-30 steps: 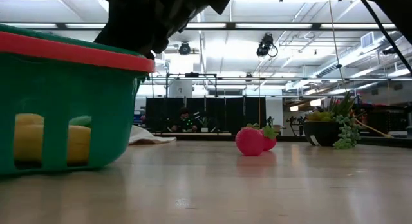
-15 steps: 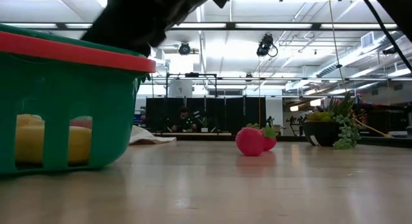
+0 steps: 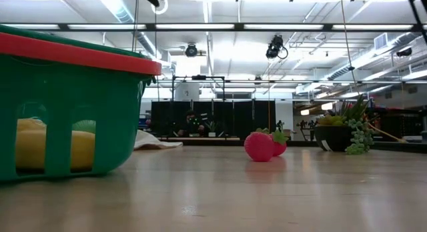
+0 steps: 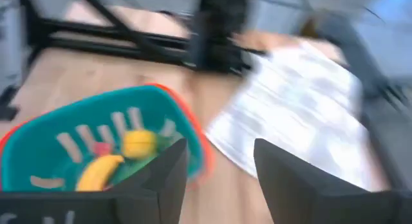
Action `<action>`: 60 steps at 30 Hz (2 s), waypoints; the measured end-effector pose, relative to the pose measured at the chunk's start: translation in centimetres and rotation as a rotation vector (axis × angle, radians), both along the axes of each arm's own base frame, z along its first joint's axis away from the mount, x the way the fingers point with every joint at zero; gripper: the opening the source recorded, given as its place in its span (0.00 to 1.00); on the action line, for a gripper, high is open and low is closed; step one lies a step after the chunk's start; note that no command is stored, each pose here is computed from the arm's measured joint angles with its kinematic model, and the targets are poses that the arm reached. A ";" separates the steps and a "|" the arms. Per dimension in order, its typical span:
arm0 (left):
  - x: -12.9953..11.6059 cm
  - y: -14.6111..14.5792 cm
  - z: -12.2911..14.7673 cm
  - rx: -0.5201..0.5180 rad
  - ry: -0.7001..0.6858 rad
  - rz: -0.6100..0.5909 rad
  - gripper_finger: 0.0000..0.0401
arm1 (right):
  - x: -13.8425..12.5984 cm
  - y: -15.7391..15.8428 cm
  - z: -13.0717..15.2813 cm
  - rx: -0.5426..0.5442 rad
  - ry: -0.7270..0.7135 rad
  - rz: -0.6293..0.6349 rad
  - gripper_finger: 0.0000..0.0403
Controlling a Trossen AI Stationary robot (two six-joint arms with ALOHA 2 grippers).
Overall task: Pick and placing Produce into tupperware
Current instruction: Put the yellow corn into the blue basket
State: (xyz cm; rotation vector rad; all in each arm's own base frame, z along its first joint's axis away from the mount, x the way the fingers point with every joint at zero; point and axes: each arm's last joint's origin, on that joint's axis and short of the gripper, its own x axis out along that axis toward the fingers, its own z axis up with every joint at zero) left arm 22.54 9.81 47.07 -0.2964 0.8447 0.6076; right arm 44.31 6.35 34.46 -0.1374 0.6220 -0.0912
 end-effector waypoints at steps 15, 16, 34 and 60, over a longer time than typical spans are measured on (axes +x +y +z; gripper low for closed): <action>13.7 5.0 -11.4 0.002 0.243 -0.592 0.43 | -17.2 -2.9 11.4 0.354 -0.050 -0.562 0.42; 14.8 5.4 -12.5 0.006 0.241 -0.611 0.43 | -17.8 -2.8 11.7 0.355 -0.054 -0.555 0.42; 24.0 5.3 -26.5 0.019 0.274 -0.893 0.43 | -18.9 -1.5 11.9 0.214 -0.093 -0.583 0.40; 26.4 6.8 -31.0 -0.102 0.089 -0.796 0.43 | -18.3 -1.9 11.5 0.225 -0.107 -0.654 0.40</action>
